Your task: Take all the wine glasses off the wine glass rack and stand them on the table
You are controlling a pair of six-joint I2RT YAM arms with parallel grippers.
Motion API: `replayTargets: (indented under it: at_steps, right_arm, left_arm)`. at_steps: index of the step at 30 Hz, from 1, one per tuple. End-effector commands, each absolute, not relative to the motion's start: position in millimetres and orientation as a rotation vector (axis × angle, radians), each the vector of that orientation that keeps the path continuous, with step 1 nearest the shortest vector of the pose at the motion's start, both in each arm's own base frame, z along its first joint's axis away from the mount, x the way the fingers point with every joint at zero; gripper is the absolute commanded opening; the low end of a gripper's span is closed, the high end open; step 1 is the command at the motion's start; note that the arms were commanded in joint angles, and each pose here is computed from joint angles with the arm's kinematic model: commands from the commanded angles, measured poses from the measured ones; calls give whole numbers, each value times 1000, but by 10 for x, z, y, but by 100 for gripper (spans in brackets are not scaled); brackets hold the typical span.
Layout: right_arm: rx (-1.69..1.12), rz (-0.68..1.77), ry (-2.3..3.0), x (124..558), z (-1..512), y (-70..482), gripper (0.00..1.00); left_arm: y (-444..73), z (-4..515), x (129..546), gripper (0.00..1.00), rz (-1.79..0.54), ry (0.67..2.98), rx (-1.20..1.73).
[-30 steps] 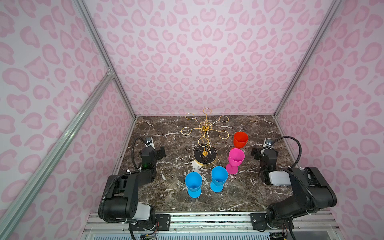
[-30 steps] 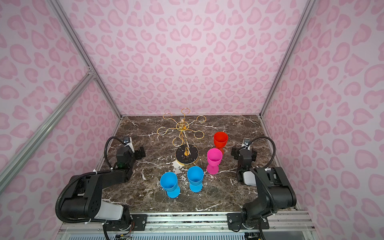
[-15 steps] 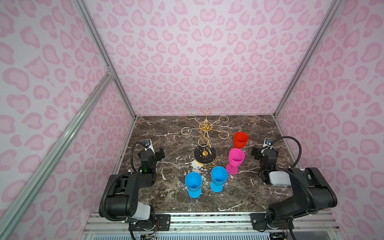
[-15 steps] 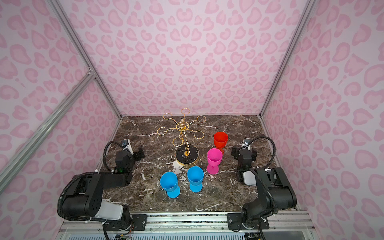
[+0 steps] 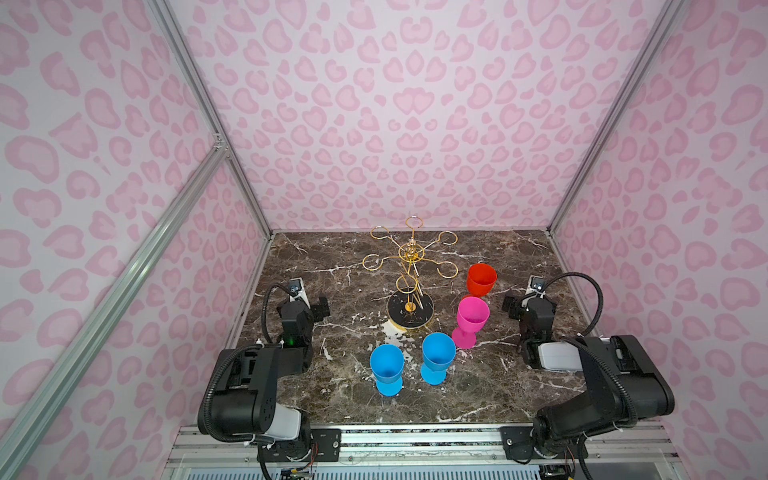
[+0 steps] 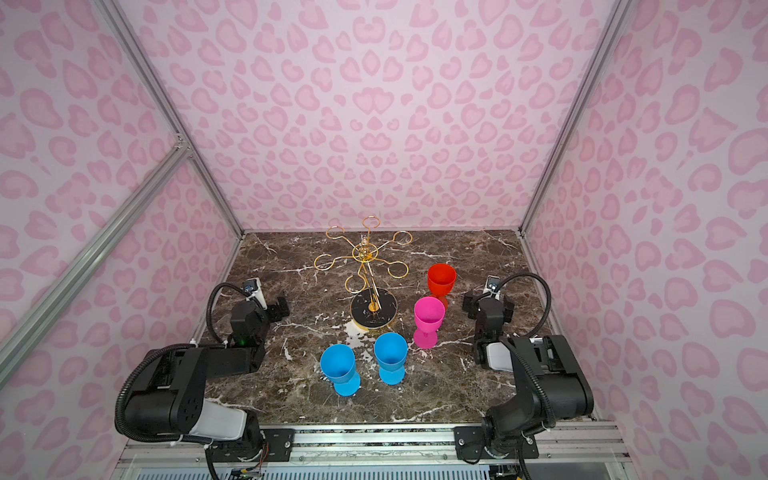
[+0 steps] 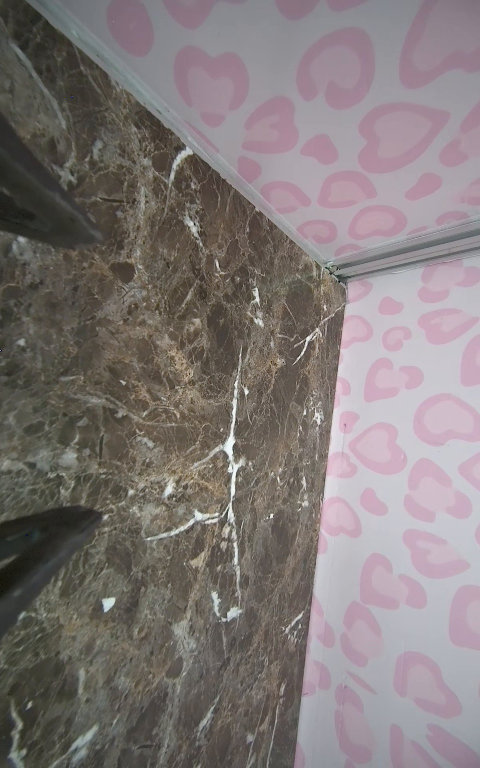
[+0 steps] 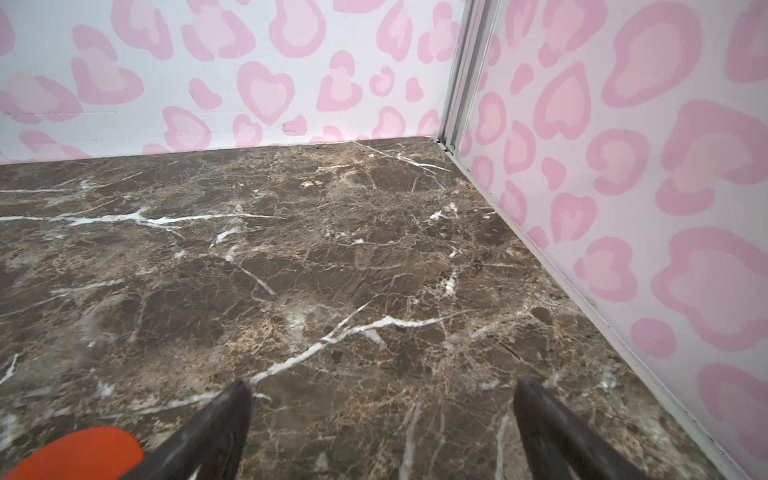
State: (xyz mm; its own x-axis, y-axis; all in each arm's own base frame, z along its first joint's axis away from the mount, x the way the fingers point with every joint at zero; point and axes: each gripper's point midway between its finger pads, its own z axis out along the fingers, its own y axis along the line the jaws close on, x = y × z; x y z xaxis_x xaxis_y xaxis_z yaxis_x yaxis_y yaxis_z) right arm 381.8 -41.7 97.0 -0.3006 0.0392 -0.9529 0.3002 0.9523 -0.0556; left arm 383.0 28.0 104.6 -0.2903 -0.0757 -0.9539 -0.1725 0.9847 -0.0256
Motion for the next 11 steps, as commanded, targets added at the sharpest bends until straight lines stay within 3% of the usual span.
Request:
replayTargets:
  at_steps: [1,11]
  right_arm:
    - [255,-275,1844,3824,1017,-438,100]
    - [255,-275,1843,3824,1018,-436,100]
  left_arm:
    - [271,1174,3866,98,91,1815,-168]
    - [280,1164,3884,98,78,1823,-168]
